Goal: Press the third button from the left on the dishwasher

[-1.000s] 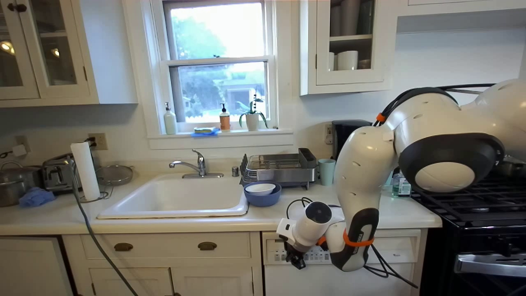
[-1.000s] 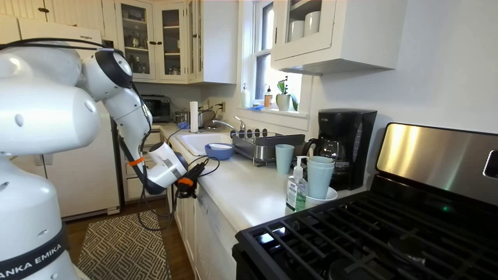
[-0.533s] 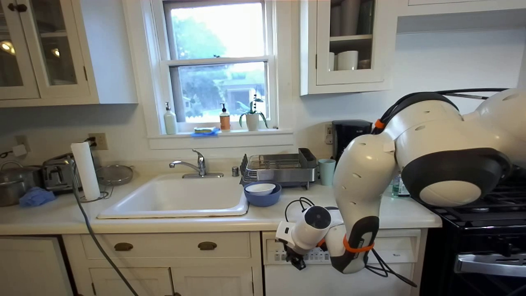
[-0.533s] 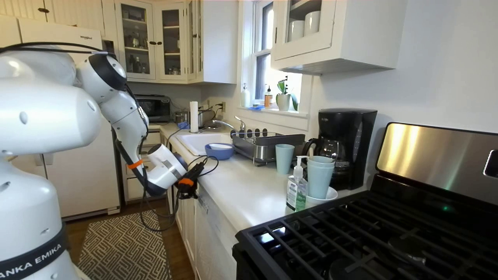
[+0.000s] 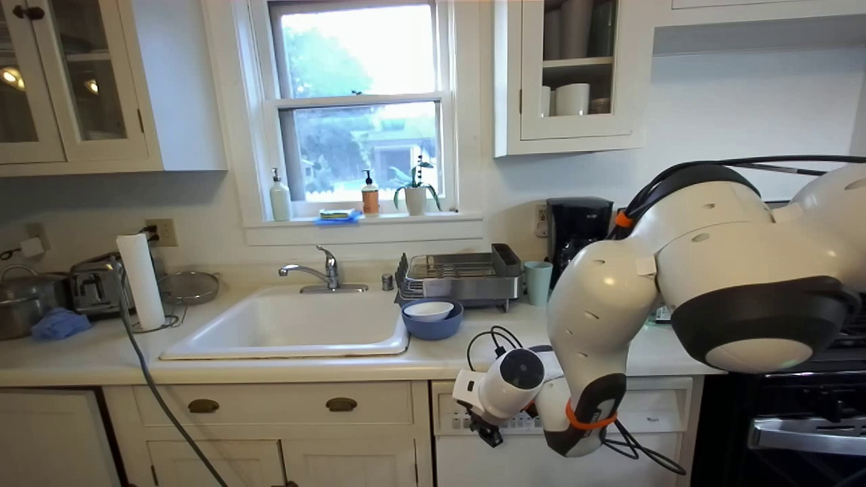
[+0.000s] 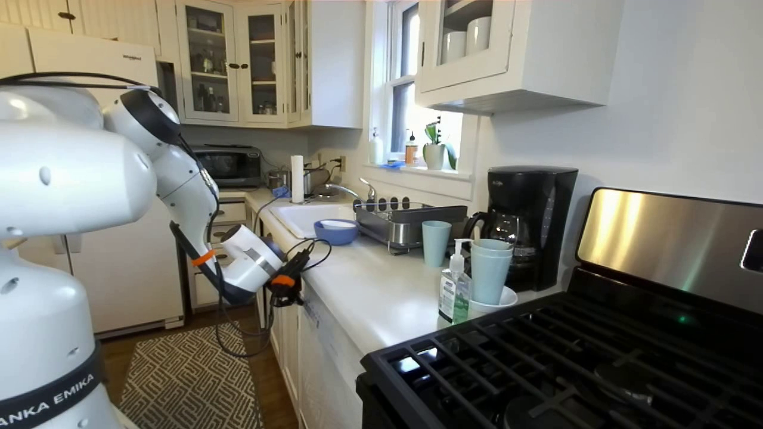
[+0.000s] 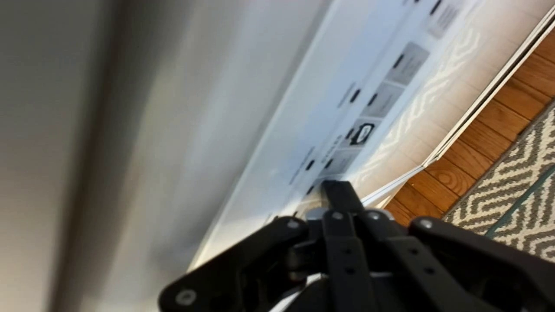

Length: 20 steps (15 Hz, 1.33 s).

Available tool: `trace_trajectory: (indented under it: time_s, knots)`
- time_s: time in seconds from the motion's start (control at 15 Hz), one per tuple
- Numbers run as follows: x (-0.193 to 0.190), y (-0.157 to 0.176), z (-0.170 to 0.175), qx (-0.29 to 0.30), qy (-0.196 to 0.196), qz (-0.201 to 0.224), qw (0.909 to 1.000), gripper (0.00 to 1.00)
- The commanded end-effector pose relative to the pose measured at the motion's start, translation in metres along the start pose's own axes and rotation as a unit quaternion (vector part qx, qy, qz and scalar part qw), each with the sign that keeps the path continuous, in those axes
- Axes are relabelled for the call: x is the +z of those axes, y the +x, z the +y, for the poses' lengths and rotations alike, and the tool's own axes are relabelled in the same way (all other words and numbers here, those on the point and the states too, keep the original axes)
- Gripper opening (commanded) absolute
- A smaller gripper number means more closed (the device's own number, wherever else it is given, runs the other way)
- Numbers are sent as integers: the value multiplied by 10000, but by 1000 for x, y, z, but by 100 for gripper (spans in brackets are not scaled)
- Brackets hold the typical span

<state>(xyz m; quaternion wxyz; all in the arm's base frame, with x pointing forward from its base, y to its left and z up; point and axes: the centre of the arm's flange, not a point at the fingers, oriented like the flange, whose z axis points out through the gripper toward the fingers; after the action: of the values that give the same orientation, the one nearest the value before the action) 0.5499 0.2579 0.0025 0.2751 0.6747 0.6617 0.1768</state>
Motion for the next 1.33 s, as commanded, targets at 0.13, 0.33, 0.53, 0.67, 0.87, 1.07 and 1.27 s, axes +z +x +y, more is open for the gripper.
trace_trajectory:
  time_s: [0.13, 0.33, 0.53, 0.67, 0.87, 1.07, 1.27]
  knots:
    - [33, -11, 10, 38, -347, -575, 9977, 1]
    - [33, -10, 11, 71, -400, -750, 9964, 1]
    - [33, -8, 13, 69, -463, -886, 9950, 1]
    - [32, -7, 15, 78, -499, -990, 9938, 2]
    - [29, -6, 18, 131, -506, -1100, 9926, 1]
    - [28, -6, 22, 120, -545, -1180, 9915, 2]
    - [29, -7, 27, -10, -659, -1221, 9903, 1]
